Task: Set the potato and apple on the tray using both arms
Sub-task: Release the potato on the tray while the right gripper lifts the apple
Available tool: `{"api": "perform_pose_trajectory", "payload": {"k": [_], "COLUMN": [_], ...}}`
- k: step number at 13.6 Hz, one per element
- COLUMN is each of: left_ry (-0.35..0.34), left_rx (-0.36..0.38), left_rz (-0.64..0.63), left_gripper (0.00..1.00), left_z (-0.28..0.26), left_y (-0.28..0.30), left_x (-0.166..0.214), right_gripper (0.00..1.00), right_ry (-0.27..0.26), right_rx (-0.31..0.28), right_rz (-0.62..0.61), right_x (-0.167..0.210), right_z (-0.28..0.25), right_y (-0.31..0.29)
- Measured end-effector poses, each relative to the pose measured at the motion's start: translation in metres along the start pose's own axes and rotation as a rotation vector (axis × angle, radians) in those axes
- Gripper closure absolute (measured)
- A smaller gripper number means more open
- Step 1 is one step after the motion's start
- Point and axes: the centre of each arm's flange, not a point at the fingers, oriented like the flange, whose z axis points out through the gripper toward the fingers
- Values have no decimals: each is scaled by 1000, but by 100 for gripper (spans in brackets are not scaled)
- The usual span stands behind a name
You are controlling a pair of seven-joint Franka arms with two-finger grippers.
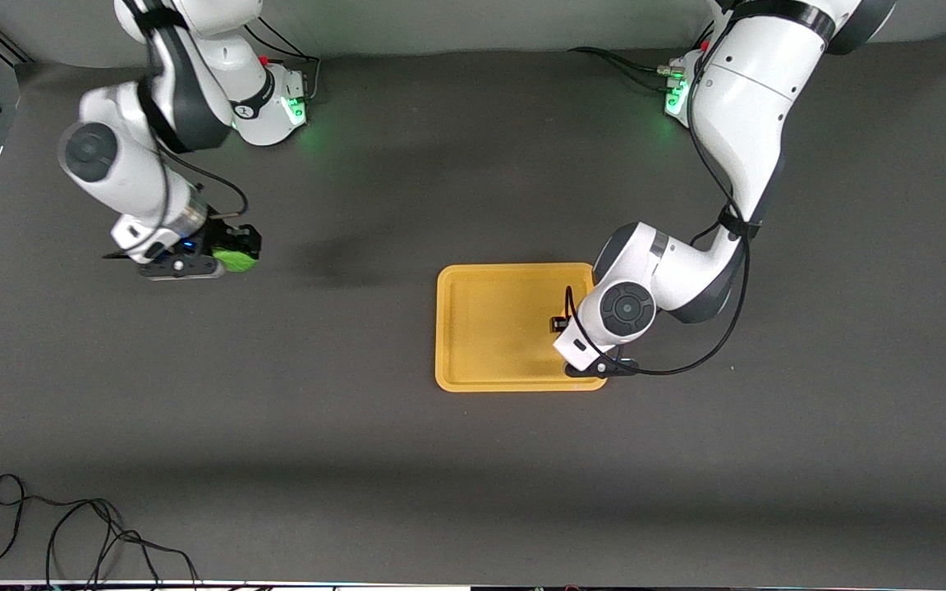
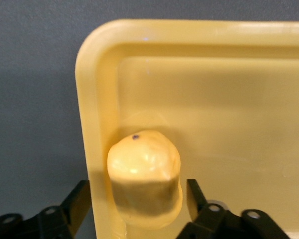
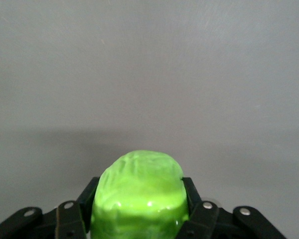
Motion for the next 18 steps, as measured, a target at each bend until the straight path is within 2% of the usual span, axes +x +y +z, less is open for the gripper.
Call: {"api": "perform_pose_trajectory", "payload": {"k": [1,4,8,11,13,15,18], "left_ry": [5,14,35,93,129,124,95], "left_rx": [2,35,54,41,33,39,43], "left_rz": [-3,-33,22,2,-1,55,79], "left_gripper": [2,0,0,0,0,0,0], "left_z": [-9,-81,-208,-258,-282,-302,-326], "left_y": [-2,-29,-109,-178,-211,-242,-275], "left_x": [2,1,-33,-57,-66,-77,-93], "right_gripper": [30,30,30,30,30,30,30], "right_ry": [4,51,97,100,93,93,107], "right_rx": [2,7,2,-8,-18,-26,-27], "right_rz": [1,0,-11,17,62,114,178], "right_x": [7,28,76,108,113,104,68], "right_z": [-33,-101,-123,-129,-117,-85,-34], "right_y": [0,-4,-46,-147,-234,-322,-434]}}
